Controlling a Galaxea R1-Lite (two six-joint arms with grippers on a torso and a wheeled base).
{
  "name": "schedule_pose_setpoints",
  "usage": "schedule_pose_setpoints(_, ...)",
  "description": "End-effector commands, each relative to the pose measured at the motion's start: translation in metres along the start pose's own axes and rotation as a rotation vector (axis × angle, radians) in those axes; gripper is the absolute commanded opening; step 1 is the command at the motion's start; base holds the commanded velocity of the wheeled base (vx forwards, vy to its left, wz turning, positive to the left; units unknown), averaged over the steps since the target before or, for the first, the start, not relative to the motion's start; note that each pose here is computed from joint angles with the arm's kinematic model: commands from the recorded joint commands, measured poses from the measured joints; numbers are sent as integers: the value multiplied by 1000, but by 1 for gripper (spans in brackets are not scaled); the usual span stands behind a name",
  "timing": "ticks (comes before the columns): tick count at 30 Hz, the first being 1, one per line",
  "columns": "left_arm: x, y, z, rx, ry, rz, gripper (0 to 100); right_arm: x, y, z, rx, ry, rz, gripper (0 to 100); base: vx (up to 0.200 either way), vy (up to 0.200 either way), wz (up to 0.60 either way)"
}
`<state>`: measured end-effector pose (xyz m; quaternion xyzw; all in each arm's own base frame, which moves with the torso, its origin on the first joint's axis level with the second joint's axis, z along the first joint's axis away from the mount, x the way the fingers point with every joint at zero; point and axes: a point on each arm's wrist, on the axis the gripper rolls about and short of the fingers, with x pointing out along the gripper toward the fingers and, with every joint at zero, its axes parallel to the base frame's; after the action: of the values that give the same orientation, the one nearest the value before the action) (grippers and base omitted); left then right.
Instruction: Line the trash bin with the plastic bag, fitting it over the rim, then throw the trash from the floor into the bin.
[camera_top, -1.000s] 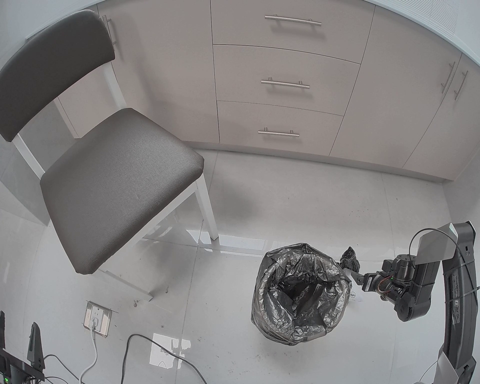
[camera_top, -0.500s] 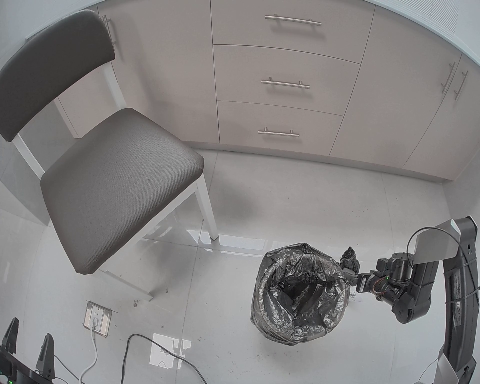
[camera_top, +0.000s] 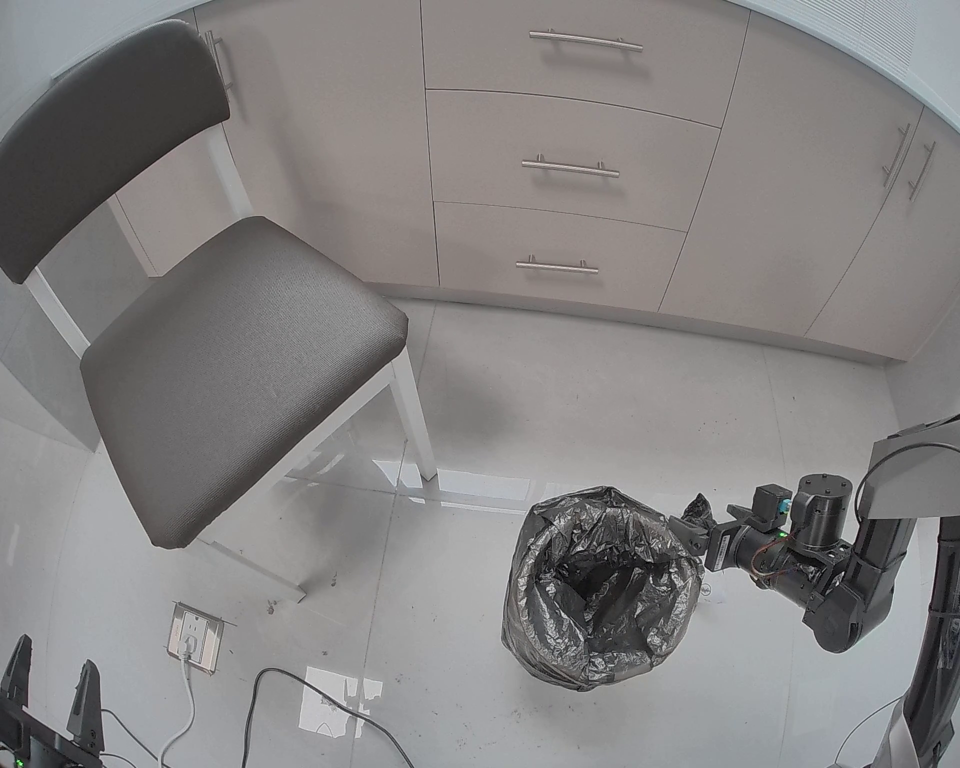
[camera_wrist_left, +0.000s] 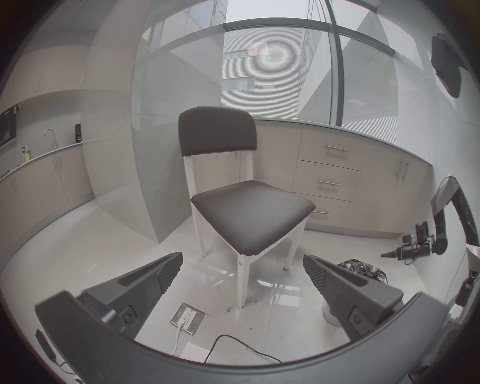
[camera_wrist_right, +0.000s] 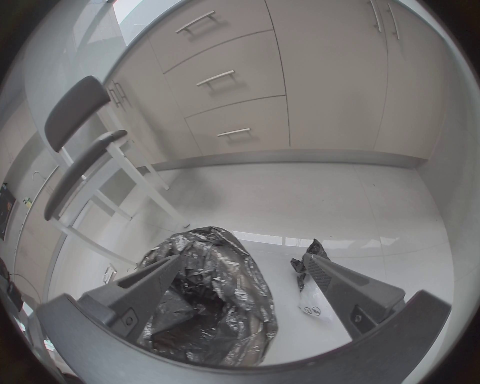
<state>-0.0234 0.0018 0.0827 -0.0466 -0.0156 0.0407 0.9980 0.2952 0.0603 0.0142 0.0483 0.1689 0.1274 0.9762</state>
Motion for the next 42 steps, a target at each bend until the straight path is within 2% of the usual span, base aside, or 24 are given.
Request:
schedule_pose_setpoints(1, -1, 0, -1, 13, -5, -16, 100, -5, 15, 2, -14, -11, 47, 100, 0, 0, 0)
schedule_pose_setpoints(7, -1, 0, 0, 38, 0, -18, 100, 3, 25, -18, 3, 57, 63, 100, 0, 0, 0)
schedule_pose_setpoints(10, -1, -1, -1, 46, 4, -35, 100, 7, 44, -23, 52, 68, 118, 100, 0, 0, 0)
schedule_pose_setpoints(12, -1, -1, 0, 38, 3, -40, 100, 18, 55, -23, 70, 50, 151, 100, 0, 0, 0)
schedule_pose_setpoints(18, -1, -1, 0, 35, 1, -32, 100, 41, 70, -26, 50, 6, 169, 100, 0, 0, 0)
schedule_pose_setpoints(32, -2, -1, 0, 17, 1, -32, 100, 65, 74, -49, 44, 33, 177, 100, 0, 0, 0)
schedule_pose_setpoints(42, -2, 0, 0, 5, 1, -25, 100, 85, 62, -54, 57, 6, 144, 100, 0, 0, 0)
